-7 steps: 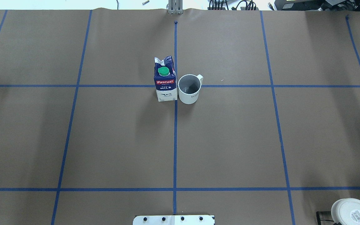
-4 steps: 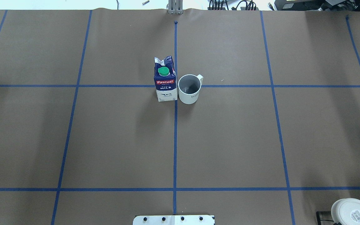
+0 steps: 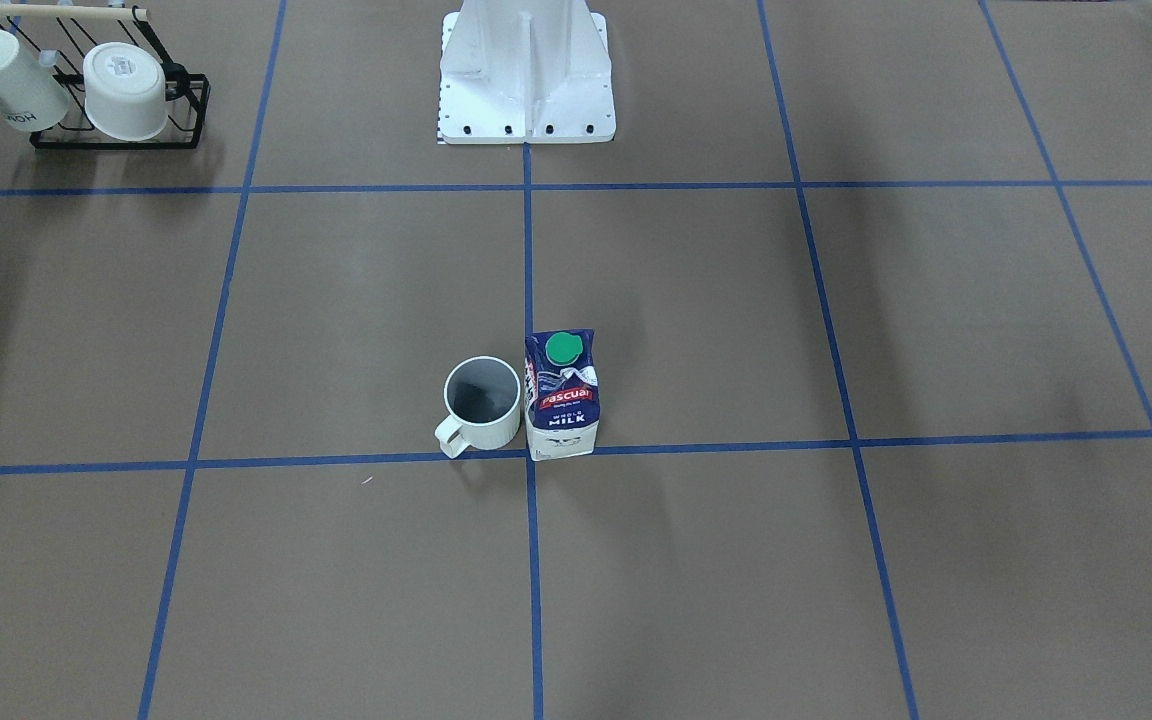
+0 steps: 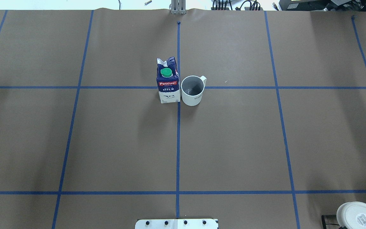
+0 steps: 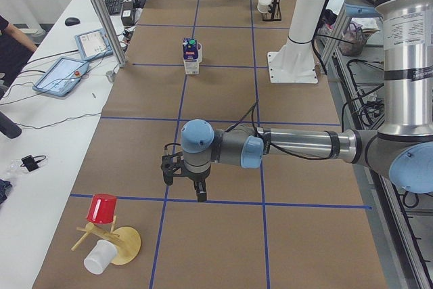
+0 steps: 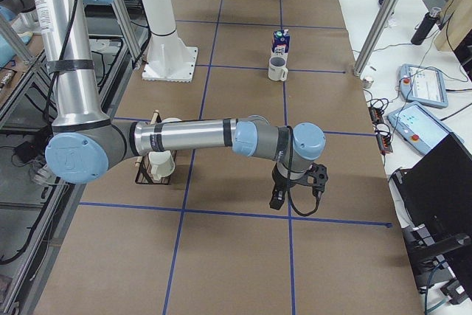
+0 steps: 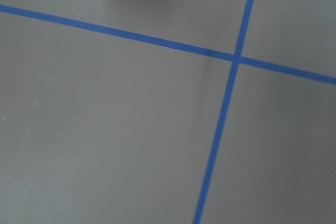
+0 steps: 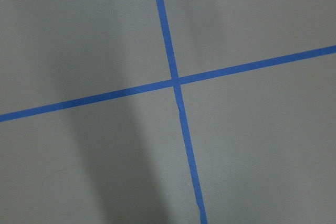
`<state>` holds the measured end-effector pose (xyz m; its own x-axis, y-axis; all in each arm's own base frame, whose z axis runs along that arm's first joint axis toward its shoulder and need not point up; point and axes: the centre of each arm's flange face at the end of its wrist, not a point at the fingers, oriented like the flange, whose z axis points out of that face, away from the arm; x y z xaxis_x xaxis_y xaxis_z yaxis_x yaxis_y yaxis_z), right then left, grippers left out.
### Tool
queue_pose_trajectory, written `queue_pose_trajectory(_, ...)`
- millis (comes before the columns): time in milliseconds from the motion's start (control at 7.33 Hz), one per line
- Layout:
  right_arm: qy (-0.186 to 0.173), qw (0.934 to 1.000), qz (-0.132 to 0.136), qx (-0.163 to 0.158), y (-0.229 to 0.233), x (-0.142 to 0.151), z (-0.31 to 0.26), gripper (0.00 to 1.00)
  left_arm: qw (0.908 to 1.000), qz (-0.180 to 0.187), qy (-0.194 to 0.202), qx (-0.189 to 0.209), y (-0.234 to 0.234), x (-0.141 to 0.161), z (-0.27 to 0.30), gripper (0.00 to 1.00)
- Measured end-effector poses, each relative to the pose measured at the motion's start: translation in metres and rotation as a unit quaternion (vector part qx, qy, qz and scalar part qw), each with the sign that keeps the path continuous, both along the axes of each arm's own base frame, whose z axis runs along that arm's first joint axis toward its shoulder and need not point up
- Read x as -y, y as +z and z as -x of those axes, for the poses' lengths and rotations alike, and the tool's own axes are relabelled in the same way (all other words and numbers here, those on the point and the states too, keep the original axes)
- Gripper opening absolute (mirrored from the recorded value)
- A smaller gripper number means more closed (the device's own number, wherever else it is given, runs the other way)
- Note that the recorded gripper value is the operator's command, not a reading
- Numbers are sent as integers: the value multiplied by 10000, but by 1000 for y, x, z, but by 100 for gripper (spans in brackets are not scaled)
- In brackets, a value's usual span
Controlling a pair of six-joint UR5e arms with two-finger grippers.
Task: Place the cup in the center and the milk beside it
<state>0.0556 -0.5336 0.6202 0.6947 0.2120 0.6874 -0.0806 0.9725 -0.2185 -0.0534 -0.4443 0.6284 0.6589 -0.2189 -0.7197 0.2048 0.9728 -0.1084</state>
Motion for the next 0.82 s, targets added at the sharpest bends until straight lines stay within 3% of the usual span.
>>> queue_pose_trajectory(818, 5, 10000, 12, 43, 1, -1, 1, 100, 10000, -9, 82, 5, 7, -3, 0, 98)
